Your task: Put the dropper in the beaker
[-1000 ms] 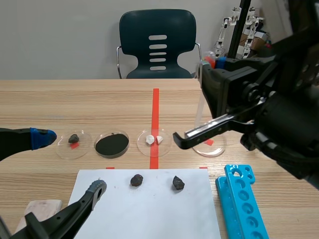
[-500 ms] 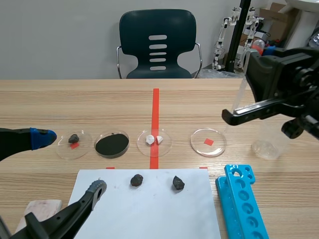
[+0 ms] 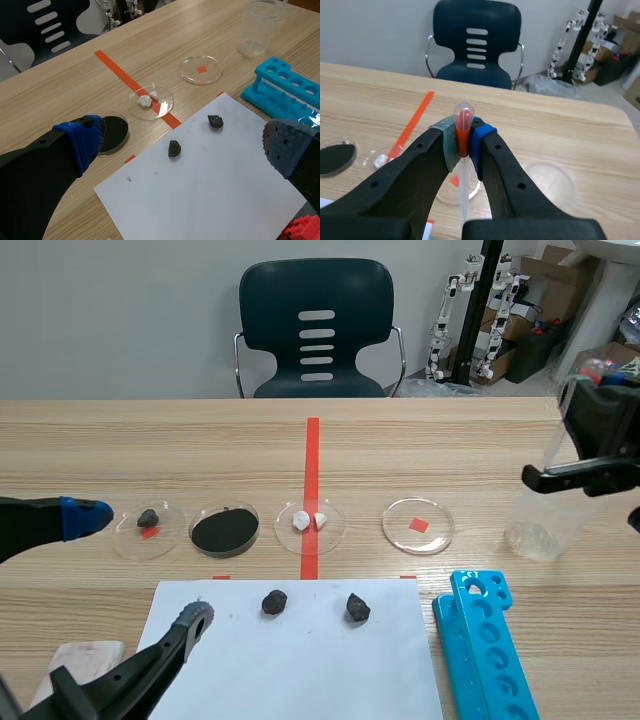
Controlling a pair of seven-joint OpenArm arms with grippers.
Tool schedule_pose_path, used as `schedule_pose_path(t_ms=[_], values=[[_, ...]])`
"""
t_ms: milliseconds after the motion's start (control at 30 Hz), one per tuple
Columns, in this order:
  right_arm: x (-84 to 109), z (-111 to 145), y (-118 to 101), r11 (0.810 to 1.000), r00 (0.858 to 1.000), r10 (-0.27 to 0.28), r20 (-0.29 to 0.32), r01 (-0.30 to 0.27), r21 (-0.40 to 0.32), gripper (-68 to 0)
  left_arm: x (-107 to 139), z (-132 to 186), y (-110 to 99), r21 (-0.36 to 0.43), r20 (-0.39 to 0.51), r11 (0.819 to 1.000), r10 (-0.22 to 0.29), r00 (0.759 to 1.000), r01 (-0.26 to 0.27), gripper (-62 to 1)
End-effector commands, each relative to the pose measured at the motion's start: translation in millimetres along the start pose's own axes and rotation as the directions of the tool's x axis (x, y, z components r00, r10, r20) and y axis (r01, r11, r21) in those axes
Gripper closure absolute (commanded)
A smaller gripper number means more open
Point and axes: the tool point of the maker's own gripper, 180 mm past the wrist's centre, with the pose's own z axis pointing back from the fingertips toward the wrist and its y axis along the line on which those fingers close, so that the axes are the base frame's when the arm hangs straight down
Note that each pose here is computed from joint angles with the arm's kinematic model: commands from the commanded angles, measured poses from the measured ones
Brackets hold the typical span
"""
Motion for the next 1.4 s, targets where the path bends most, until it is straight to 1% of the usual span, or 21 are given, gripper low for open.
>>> schedule_pose_path(t_ms=[0,100,267,333,433,567,700,867,1000,1233,1367], values=[[10.2,-2,-6,1.0,0.999,-0.004,0.042,0.004,-0.014,-0.9,7,0,1,0.006,0.028,1.0,-0.001,1.0,0.0,-62.3],[9.9,-4,-14,1.0,0.999,0.007,0.045,-0.006,-0.024,-0.9,7,0,1,0.006,0.028,1.0,-0.001,1.0,0.0,-62.3],[19.4,-7,-35,0.996,0.997,0.035,0.076,-0.029,-0.079,-0.9,6,0,1,0.006,0.022,1.0,0.0,1.0,0.0,-62.3],[21.4,-7,-43,0.994,0.996,0.045,0.077,-0.037,-0.099,-0.9,6,0,1,0.006,0.022,1.0,0.0,1.0,0.0,-62.3],[19.8,-9,-55,0.99,0.996,0.052,0.068,-0.043,-0.131,-0.9,6,0,1,0.006,0.022,1.0,0.0,1.0,0.0,-62.3],[11.9,-11,-71,0.985,0.997,0.049,0.052,-0.04,-0.166,-0.9,6,0,1,0.006,0.022,1.0,0.0,1.0,0.0,-62.3],[5.3,-15,-80,0.984,0.998,0.056,0.035,-0.049,-0.169,-0.9,6,0,1,0.006,0.022,1.0,0.0,1.0,0.0,-62.3],[6.4,-23,-90,0.985,0.998,0.044,0.051,-0.035,-0.17,-0.9,6,0,1,0.006,0.022,1.0,0.0,1.0,0.0,-62.3],[3.6,-28,-98,0.983,0.998,0.033,0.052,-0.023,-0.181,-0.9,6,0,1,0.006,0.022,1.0,0.0,1.0,0.0,-62.3],[-1.0,-36,-106,0.98,0.998,0.017,0.054,-0.006,-0.197,-0.9,6,0,1,0.006,0.022,1.0,0.0,1.0,0.0,-62.3],[-3.4,-41,-110,0.982,0.998,0.015,0.053,-0.005,-0.188,-0.9,6,0,1,0.006,0.022,1.0,0.0,1.0,0.0,-62.3]])
